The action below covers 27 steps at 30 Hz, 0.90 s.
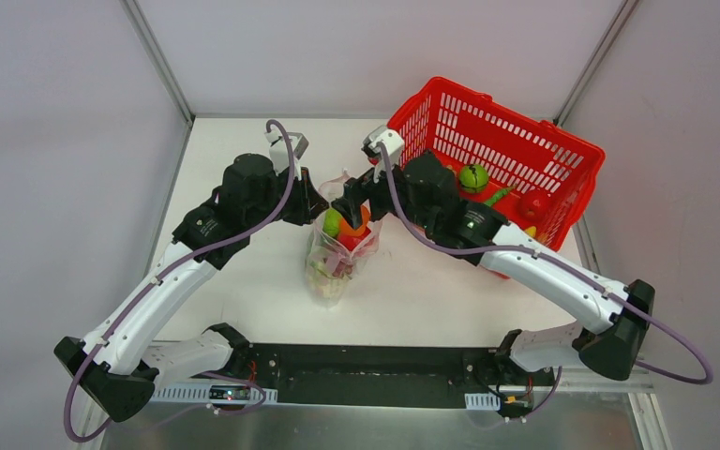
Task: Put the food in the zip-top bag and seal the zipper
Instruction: Place the fake fruit in the zipper food storage bag, then adjust the zipper food storage bag at the center of the board.
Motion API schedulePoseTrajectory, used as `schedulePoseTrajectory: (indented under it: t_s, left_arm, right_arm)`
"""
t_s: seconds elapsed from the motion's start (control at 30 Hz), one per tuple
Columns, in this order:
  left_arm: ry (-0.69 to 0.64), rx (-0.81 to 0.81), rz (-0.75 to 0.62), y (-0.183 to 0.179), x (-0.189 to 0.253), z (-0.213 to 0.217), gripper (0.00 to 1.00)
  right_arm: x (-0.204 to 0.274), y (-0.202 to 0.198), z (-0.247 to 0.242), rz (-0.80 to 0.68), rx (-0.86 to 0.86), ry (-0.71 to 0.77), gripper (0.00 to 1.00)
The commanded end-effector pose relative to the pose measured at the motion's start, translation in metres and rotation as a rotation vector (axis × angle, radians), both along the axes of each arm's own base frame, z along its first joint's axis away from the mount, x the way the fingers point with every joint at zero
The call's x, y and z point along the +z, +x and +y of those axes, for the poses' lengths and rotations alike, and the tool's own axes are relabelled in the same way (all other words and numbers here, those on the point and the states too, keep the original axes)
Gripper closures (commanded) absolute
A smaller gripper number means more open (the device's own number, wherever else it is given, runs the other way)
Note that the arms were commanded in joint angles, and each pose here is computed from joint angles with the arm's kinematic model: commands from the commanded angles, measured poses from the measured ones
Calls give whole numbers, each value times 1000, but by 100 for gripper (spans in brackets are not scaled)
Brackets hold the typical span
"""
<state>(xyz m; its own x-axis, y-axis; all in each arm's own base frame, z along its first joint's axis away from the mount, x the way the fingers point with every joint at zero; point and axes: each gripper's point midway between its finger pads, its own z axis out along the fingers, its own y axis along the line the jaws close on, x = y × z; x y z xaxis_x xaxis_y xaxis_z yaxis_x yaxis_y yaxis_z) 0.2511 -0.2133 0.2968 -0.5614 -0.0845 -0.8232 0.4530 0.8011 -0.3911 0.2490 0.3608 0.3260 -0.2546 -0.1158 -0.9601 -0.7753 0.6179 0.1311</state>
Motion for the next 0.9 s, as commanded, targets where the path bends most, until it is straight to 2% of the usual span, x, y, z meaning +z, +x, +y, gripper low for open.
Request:
schedulePoseTrajectory:
  t_s: [0.0, 0.23, 0.37, 0.47, 0.6, 0.73, 0.87]
  left_arm:
    - [-42, 6, -53, 2, 22, -1, 100]
    - [-40, 15, -53, 4, 22, -1, 100]
    - [-36, 22, -53, 4, 22, 1, 100]
    - [-35, 26, -53, 5, 21, 2, 100]
    - [-34, 26, -50, 5, 20, 1, 100]
    - [-36, 25, -52, 4, 21, 1, 100]
    - [-33, 22, -51, 3, 20, 2, 100]
  right_arm:
    - [47, -4, -17, -107, -41, 123, 15]
    - [78, -12, -45, -175, -97, 239, 14]
    - [81, -9, -65, -179, -176, 247, 13]
    - [71, -1, -76, -160, -237, 197, 11]
    - [37, -1, -68, -8, -193, 67, 14]
    - [1, -15, -56, 124, -97, -75, 21]
    - [-6, -9, -61, 144, -138, -133, 30]
